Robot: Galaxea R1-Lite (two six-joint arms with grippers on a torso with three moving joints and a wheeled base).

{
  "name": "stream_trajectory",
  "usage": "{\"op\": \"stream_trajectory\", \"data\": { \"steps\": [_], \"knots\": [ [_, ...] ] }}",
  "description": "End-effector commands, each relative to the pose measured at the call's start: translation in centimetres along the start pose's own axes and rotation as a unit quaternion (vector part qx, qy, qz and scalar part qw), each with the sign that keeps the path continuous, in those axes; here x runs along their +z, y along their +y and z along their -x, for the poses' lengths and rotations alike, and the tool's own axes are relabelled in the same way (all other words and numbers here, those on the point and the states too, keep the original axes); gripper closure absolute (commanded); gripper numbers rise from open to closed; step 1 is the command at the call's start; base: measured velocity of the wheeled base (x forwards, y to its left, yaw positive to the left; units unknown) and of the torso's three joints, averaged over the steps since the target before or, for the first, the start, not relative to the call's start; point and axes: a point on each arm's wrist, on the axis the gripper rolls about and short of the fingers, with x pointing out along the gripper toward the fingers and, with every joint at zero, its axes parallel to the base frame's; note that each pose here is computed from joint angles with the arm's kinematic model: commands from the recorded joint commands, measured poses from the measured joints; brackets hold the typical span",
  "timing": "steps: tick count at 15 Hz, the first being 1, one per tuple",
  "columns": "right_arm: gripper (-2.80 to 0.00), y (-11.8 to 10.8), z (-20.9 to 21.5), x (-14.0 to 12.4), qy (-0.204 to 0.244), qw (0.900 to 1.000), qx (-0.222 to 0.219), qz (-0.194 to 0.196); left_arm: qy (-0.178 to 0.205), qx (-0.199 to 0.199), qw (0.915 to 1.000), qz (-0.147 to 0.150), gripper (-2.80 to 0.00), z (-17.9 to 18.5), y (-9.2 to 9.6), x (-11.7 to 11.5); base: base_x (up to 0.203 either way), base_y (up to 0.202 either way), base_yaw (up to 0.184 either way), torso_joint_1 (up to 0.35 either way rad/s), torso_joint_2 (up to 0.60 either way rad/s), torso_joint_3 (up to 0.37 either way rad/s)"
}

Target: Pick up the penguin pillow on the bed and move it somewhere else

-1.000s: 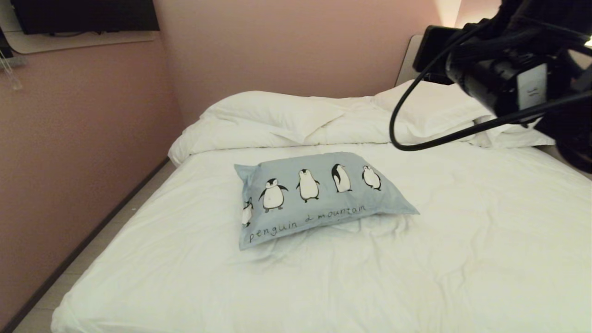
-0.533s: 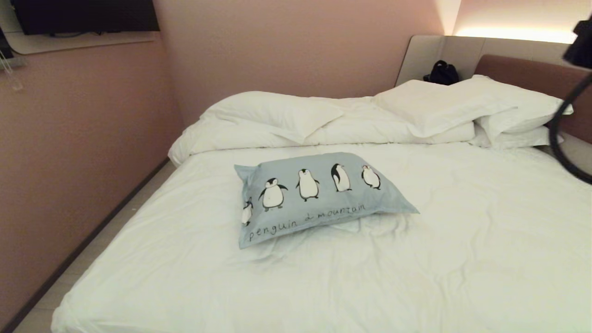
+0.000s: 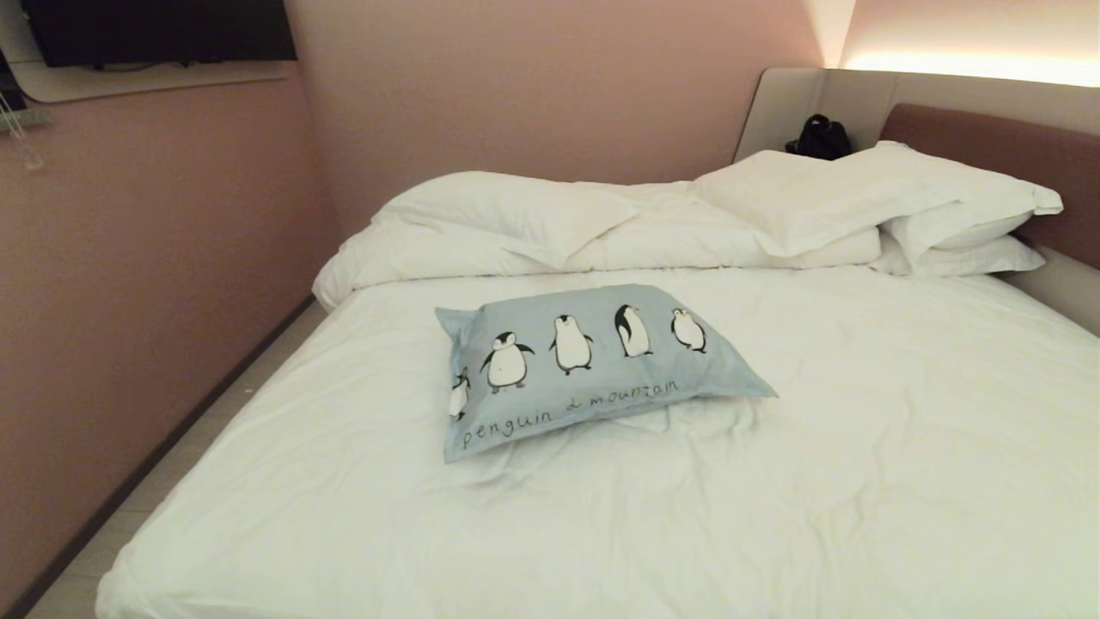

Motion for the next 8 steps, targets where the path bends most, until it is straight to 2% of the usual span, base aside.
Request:
{"op": "stream_trajectory", "data": {
  "steps": [1,5,8],
  "knots": [
    [0.0,-3.7,3.3,-0.6,-0.031,0.998,-0.053,-0.006,0.0,0.0,1.0,0.0,0.0,0.0,0.0,0.0,0.0,0.0,0.0,0.0,0.0,0.0],
    [0.0,-5.6,5.7,-1.3,-0.057,0.987,-0.153,0.0,0.0,0.0,1.0,0.0,0.0,0.0,0.0,0.0,0.0,0.0,0.0,0.0,0.0,0.0],
    [0.0,-6.8,8.0,-1.3,-0.088,0.977,-0.194,0.003,0.0,0.0,1.0,0.0,0.0,0.0,0.0,0.0,0.0,0.0,0.0,0.0,0.0,0.0]
  ]
}}
